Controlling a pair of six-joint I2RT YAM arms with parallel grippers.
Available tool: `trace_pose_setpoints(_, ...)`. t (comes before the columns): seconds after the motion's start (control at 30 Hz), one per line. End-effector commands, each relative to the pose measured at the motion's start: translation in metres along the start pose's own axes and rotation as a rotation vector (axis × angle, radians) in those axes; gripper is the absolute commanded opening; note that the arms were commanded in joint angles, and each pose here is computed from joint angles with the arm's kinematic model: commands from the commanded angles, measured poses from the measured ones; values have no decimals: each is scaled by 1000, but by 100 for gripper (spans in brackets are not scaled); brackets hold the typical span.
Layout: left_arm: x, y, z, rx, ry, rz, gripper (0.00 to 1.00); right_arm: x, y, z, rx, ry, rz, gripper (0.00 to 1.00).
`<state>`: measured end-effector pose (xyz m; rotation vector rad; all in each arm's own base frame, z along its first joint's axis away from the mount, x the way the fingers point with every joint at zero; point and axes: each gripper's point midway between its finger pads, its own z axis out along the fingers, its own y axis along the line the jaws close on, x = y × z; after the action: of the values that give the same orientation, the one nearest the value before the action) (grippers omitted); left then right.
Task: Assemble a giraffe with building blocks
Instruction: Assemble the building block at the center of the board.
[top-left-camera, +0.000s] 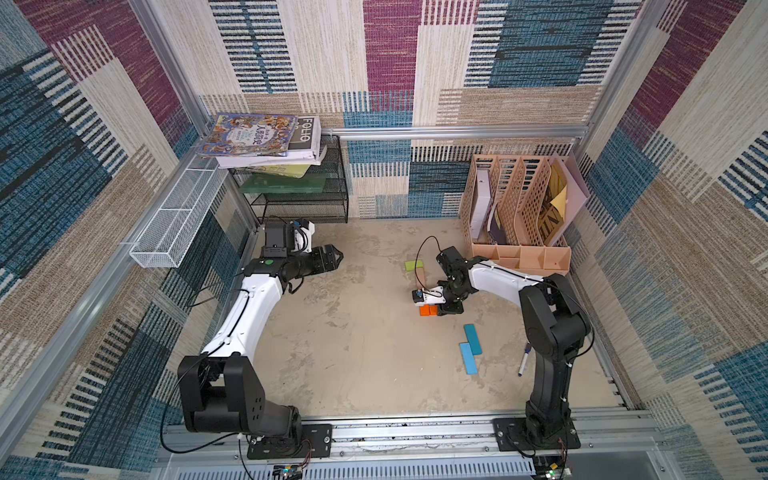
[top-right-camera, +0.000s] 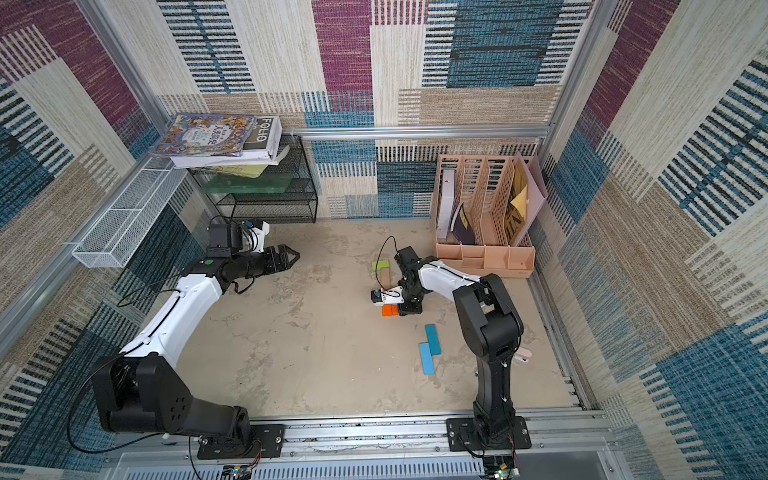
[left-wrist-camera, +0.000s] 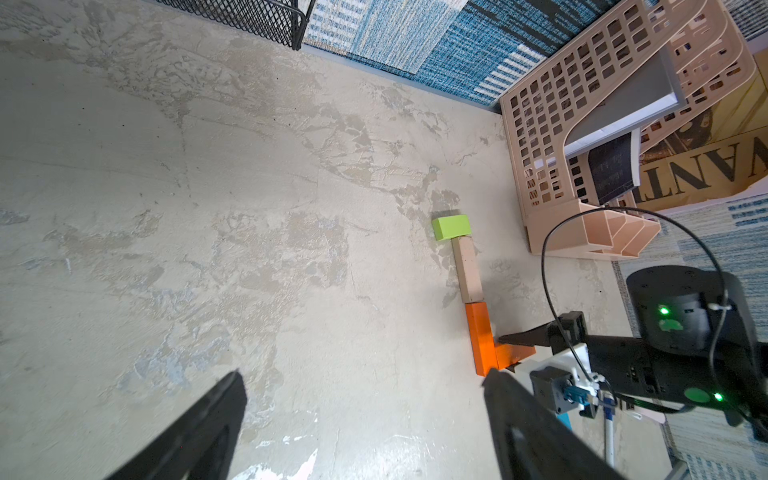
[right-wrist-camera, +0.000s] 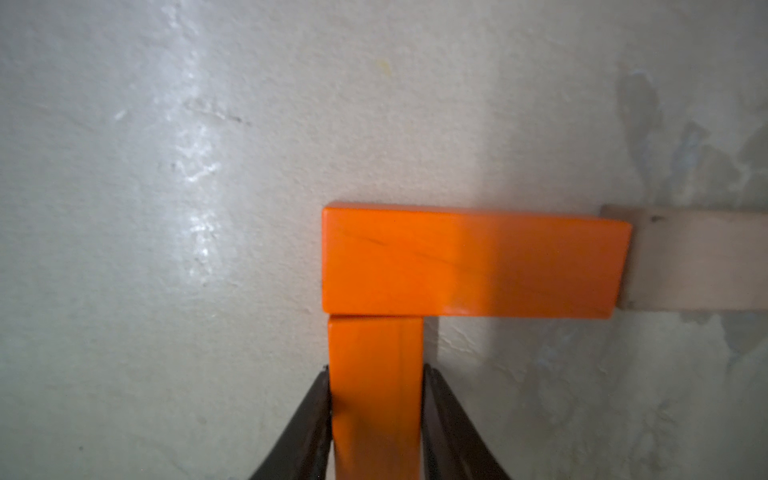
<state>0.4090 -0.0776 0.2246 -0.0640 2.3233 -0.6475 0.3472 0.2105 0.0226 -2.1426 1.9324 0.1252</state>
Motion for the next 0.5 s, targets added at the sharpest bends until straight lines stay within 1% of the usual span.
trace_pose_setpoints(0.0, -6, -2, 0, 6, -16, 8, 93, 2, 5, 5, -23, 9, 8, 39)
trace_pose_setpoints(0.07, -6, -1, 0, 6, -15, 6, 93, 2, 6, 5, -28, 8, 9, 41)
trace_pose_setpoints(0.13, -6, -2, 0, 7, -15, 6, 93, 2, 7, 6, -29, 8, 8, 46)
trace_pose_setpoints(0.17, -6, -2, 0, 8, -14, 7, 93, 3, 6, 5, -20, 11, 6, 51)
trace_pose_setpoints(0.2, -6, -2, 0, 7, -15, 7, 93, 3, 4, 5, -10, 9, 5, 58)
trace_pose_setpoints(0.23, -6, -2, 0, 7, -14, 7, 93, 3, 5, 4, -6, 4, 2, 62)
trace_pose_setpoints(0.37, -5, -1, 0, 6, -12, 7, 93, 3, 0, -4, 32, 3, -10, 64)
trace_pose_setpoints(0.43, -4, -1, 1, 5, -10, 7, 93, 5, -1, -9, 46, 2, -6, 70)
trace_pose_setpoints(0.47, -4, -1, 1, 6, -8, 6, 93, 5, -1, -12, 52, 1, -5, 71)
